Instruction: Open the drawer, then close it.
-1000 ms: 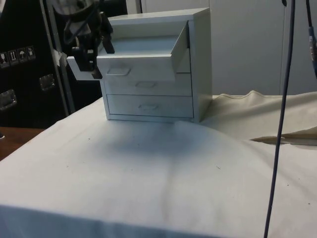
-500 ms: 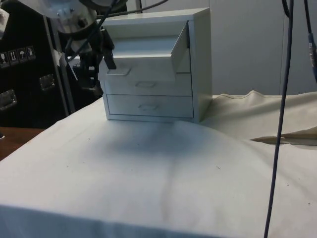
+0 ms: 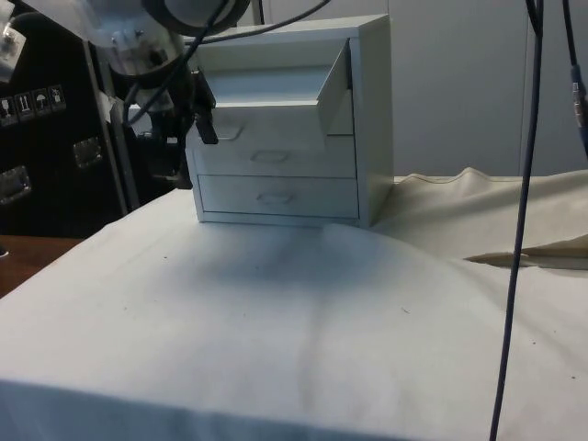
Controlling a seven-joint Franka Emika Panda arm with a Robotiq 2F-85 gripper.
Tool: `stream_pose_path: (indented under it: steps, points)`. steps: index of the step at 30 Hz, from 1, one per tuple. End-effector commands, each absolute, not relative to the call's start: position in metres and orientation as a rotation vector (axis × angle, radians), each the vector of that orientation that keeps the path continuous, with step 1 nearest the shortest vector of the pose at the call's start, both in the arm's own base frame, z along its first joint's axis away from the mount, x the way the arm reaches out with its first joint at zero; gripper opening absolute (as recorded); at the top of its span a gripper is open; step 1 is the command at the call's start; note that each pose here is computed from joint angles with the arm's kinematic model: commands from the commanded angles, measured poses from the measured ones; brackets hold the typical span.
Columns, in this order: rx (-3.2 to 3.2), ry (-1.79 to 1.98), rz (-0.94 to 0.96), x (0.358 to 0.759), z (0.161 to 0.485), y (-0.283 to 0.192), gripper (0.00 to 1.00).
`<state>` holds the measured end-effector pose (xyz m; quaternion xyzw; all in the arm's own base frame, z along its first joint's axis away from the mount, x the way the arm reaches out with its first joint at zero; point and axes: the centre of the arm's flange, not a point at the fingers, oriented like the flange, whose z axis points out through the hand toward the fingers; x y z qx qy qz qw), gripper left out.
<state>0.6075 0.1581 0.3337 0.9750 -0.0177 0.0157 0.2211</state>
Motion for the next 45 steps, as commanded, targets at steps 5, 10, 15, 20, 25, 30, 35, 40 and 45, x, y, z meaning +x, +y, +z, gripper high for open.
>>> stream_pose_path:
  steps: [5, 10, 15, 20, 25, 30, 35, 40, 45]
  points:
    - [2.699, -0.049, 0.044, 0.608, 0.333, 0.158, 1.00]
    - [2.697, -0.048, 0.044, 0.607, 0.334, 0.159, 1.00]
    - [2.696, -0.049, 0.044, 0.607, 0.333, 0.159, 1.00]
    - [2.695, -0.049, 0.042, 0.607, 0.333, 0.159, 0.94]
    - [2.695, -0.050, 0.042, 0.607, 0.332, 0.159, 0.72]
    - [2.695, -0.050, 0.042, 0.607, 0.332, 0.159, 0.38]
    - [2.695, -0.050, 0.042, 0.607, 0.332, 0.159, 0.12]
    - [2.676, -0.051, 0.029, 0.611, 0.332, 0.145, 0.00]
    - [2.653, -0.048, 0.018, 0.616, 0.332, 0.130, 0.00]
